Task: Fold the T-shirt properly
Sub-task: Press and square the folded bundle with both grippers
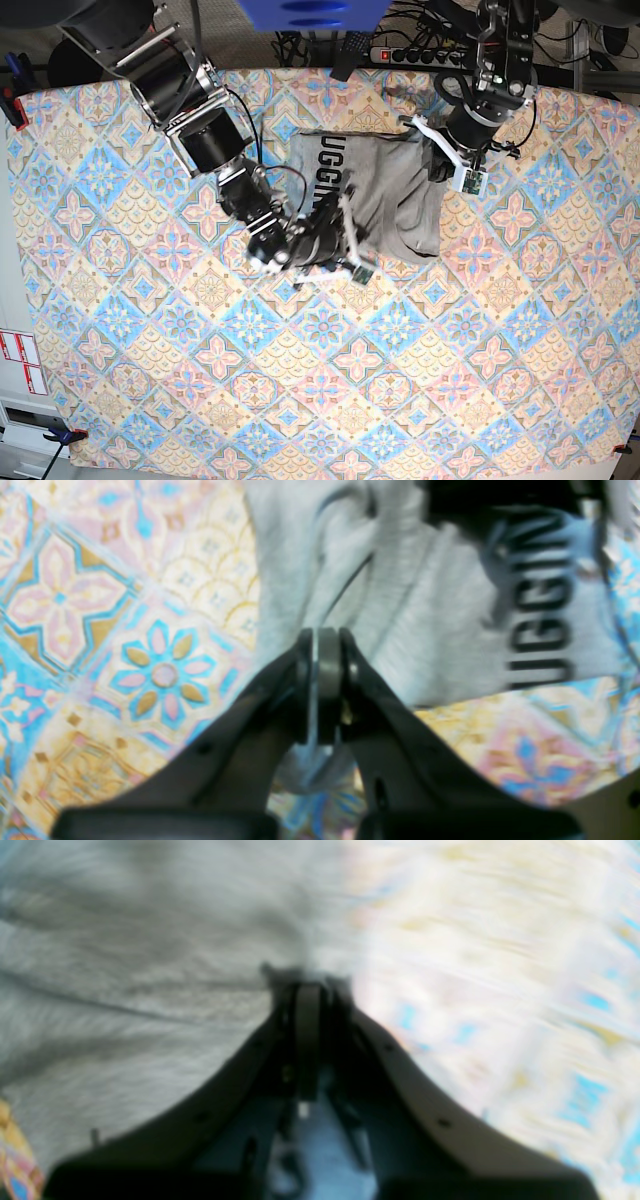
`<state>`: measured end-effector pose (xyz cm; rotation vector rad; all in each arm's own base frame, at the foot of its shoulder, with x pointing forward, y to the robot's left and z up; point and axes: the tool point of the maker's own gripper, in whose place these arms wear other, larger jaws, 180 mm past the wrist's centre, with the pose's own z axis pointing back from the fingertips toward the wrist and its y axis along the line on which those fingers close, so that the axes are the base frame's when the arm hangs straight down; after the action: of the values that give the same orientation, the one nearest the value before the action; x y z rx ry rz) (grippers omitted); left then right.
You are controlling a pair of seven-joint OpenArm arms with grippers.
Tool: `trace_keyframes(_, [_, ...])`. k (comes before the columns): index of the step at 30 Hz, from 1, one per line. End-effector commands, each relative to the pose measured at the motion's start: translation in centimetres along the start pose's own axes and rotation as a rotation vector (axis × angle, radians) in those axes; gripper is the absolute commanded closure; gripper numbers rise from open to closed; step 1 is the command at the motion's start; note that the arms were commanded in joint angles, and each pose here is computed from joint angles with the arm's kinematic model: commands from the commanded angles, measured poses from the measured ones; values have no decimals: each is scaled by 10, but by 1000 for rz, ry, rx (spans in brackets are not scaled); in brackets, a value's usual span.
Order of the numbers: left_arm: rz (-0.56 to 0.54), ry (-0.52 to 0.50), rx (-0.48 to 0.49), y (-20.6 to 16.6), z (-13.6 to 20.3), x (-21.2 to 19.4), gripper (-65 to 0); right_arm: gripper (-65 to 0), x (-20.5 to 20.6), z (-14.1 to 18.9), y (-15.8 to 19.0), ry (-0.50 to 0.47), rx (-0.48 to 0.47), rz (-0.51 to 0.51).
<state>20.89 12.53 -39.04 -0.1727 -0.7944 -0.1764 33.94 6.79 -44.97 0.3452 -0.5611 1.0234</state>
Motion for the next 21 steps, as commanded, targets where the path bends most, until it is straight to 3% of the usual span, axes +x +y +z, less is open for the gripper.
trace_keyframes(1, [-2,-26,-16,-6,4,6,0,-38,23,9,-15,-64,-32,-4])
trace_keyframes(6, [-19,-6,-99,-39,0,0,0,-38,40,28,-37,-136,-87,-40])
trace_keyframes(13, [-70,68,-197,-71,1,-26,0,-38,28,24,-39,-111,-81,-62])
trace_keyframes(21, [-82,171,-177,-56,-10,-62,0,-38,-7,16,-42,-33,-71,-96])
